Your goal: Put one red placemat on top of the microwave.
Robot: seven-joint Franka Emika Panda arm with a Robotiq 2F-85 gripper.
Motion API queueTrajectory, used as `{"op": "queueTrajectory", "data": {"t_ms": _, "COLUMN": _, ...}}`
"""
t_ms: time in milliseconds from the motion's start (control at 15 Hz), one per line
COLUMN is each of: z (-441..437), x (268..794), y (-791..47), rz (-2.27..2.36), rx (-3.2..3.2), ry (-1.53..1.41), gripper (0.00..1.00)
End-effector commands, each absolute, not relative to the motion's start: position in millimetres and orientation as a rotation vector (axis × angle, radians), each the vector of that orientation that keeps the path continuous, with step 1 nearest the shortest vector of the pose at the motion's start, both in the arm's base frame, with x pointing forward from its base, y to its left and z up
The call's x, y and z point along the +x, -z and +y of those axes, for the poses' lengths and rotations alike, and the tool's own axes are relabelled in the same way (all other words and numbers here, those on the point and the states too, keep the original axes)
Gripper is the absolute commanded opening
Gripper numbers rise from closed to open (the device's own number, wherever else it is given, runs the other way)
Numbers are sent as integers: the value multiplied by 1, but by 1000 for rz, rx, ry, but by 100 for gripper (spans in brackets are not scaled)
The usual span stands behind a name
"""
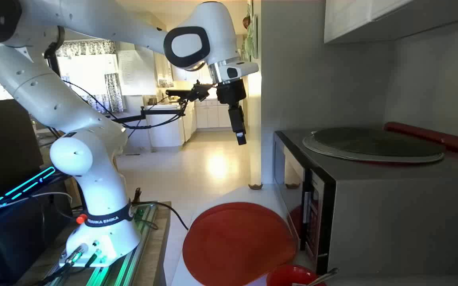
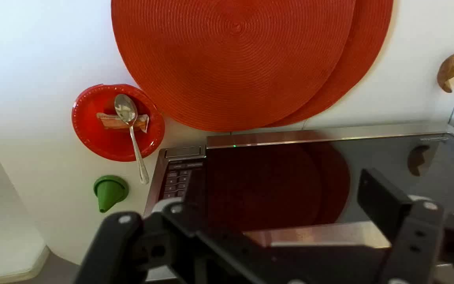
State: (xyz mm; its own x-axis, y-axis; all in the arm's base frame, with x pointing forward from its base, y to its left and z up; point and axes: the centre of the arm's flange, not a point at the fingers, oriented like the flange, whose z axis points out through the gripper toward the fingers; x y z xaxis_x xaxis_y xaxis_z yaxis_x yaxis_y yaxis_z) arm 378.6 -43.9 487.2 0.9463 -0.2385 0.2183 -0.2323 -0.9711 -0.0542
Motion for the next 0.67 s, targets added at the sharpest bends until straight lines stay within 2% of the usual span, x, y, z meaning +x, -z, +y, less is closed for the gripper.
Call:
{"op": "queueTrajectory", "data": {"t_ms": 0, "z": -44, "x": 379, "y": -487, "rz": 372, "rx": -3072, "ry": 350, "gripper": 100}}
{"op": "queueTrajectory", "data": {"t_ms": 333, "z": -44, "x": 379, "y": -487, "rz": 372, "rx": -3072, "ry": 350, "gripper": 100}}
{"op": "queueTrajectory", "data": {"t_ms": 600, "z": -68, "x": 386, "y": -458, "rz": 354, "rx": -3168, "ry": 94, "gripper": 100}}
